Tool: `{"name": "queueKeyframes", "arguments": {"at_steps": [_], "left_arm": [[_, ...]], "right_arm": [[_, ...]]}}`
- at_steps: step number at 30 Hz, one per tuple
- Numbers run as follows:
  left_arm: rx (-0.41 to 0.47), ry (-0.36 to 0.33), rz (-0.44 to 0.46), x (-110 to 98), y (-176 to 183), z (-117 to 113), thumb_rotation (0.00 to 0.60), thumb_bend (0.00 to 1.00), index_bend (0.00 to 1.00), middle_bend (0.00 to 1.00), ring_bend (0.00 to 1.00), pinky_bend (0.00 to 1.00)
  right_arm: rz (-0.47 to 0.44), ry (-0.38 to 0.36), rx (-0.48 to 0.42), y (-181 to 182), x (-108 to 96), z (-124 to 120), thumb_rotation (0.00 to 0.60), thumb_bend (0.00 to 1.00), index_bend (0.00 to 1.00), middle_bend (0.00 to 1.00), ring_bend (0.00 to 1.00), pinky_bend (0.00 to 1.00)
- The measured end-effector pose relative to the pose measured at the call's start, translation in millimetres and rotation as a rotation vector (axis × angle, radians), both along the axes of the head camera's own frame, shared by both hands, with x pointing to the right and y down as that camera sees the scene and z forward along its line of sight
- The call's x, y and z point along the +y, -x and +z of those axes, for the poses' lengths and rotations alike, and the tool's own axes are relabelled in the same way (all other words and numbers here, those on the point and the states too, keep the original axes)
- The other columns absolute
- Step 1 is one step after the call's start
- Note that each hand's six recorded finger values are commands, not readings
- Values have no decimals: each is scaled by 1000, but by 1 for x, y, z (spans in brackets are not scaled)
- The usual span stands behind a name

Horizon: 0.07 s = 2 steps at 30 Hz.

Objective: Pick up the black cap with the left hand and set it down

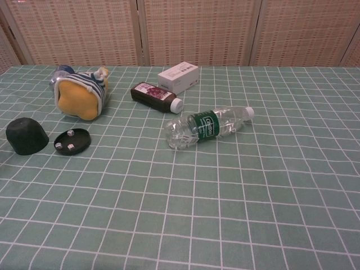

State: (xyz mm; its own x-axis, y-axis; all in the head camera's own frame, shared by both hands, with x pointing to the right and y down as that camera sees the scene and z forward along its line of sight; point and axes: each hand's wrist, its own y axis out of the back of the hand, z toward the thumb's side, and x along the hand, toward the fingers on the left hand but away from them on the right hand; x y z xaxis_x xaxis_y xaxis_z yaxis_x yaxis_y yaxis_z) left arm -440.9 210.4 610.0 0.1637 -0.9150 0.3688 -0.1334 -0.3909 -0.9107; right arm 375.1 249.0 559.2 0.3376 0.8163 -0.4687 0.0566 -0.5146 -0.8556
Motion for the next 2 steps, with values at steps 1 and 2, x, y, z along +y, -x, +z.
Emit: {"name": "queueKeyframes", "arguments": {"at_steps": [1,2], "left_arm": [[-1,-15,-9,11,6,-5,600,433,0,0,0,0],[-3,-25,-10,21,10,-9,600,433,0,0,0,0]], "right_arm": [[-3,5,-1,1,1,1,600,0,0,0,0,0],[-5,5,-2,2,2,1,600,0,0,0,0,0]]}}
